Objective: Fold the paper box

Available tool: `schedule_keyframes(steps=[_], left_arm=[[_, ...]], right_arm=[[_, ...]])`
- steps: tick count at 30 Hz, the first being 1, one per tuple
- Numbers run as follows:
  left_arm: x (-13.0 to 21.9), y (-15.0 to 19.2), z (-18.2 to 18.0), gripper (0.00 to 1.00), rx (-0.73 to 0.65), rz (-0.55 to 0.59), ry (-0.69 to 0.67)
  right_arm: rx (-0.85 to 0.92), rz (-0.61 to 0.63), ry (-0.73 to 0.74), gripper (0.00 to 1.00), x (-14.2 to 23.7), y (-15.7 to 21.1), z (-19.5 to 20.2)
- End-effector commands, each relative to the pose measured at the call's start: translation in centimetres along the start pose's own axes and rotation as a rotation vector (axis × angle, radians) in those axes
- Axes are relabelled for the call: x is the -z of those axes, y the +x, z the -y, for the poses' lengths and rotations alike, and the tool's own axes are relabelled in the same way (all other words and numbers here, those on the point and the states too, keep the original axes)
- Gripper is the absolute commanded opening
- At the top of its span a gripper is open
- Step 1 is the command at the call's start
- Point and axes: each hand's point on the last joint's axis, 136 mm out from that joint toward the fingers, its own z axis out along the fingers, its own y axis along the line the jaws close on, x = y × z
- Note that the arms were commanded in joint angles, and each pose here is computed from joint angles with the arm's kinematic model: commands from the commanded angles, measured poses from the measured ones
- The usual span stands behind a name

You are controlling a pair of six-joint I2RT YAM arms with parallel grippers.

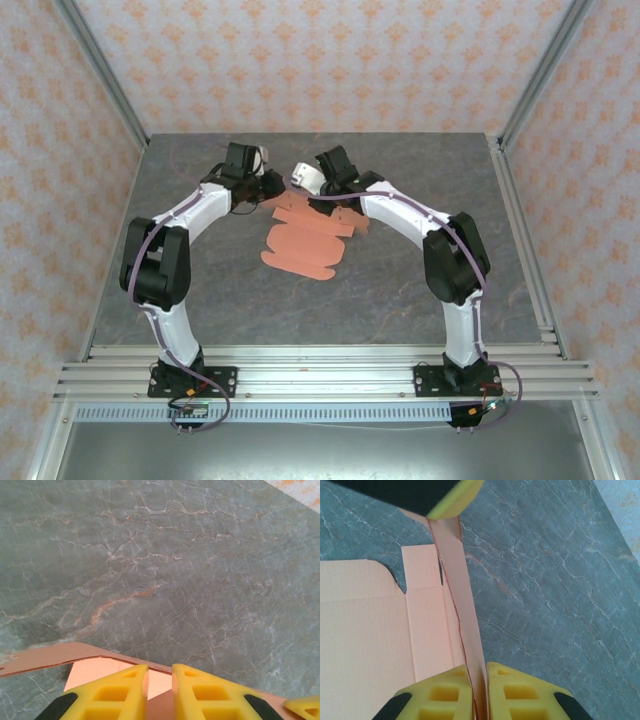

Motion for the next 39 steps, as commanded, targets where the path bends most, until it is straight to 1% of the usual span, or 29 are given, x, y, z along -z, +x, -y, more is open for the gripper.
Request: schedule_keyframes(steps=[1,5,9,12,14,16,18,20,23,24,27,29,32,34,36,37,39], left_arm=[[1.6,0.1,1.4,0.2,0.026,0.022,0.068],[2.5,0.0,1.0,0.2,0.027,0.044,0.042],[3.2,-0.4,1.3,0.2,0.025,0.06,0.044],[3.6,-0.6,1.0,0.21,0.013,0.067,0.026],[3.9,-0.8,0.6,0.24,-0.016,0.077,0.002],[4.2,-1.0,0.4,0.34,-0.098,0.091,-0.019],[4.5,-1.3,-0.1,0.39,-0.198,0.111,-0.049],[4.7,-1.3,-0.3,0.41,-0.296,0.127,-0.062],[4.9,-1.0,0.3,0.42,-0.448,0.153,-0.022],[5.0,-0.7,0.6,0.43,-0.492,0.159,-0.003],[5.0,-0.6,0.3,0.46,-0.602,0.183,-0.008],[5.1,-0.5,0.7,0.5,-0.68,0.193,0.049],[5.2,-0.2,1.2,0.5,-0.817,0.194,0.097],[5.0,-0.6,1.2,0.5,-0.873,0.207,0.105],[5.0,-1.4,1.3,0.5,-0.888,0.229,0.118],[4.9,-1.7,1.4,0.5,-0.887,0.227,0.138],[4.5,-1.4,2.0,0.5,-0.909,0.187,0.189]], right_arm=[[-0.001,0.029,0.065,0.13,-0.1,-0.8,1.0],[0.046,0.046,0.124,0.13,-0.1,-0.6,0.9],[0.114,0.09,0.226,0.13,0.1,-0.4,0.9],[0.126,0.117,0.269,0.13,0.3,-0.2,0.9],[0.133,0.136,0.277,0.14,0.6,-0.2,0.8],[0.144,0.152,0.281,0.15,0.9,-0.2,0.6],[0.154,0.152,0.281,0.16,0.9,-0.1,0.5],[0.158,0.145,0.281,0.16,0.9,0.0,0.5],[0.163,0.137,0.275,0.16,0.8,0.2,0.4],[0.163,0.135,0.274,0.16,0.7,0.2,0.3],[0.16,0.133,0.271,0.16,0.7,0.3,0.3],[0.161,0.136,0.266,0.16,0.7,0.3,0.1],[0.162,0.136,0.267,0.16,0.7,0.3,0.2],[0.163,0.137,0.267,0.16,0.7,0.3,0.2],[0.162,0.136,0.267,0.16,0.7,0.3,0.2],[0.161,0.138,0.267,0.16,0.7,0.2,0.2],[0.159,0.14,0.265,0.16,0.7,0.1,0.2]])
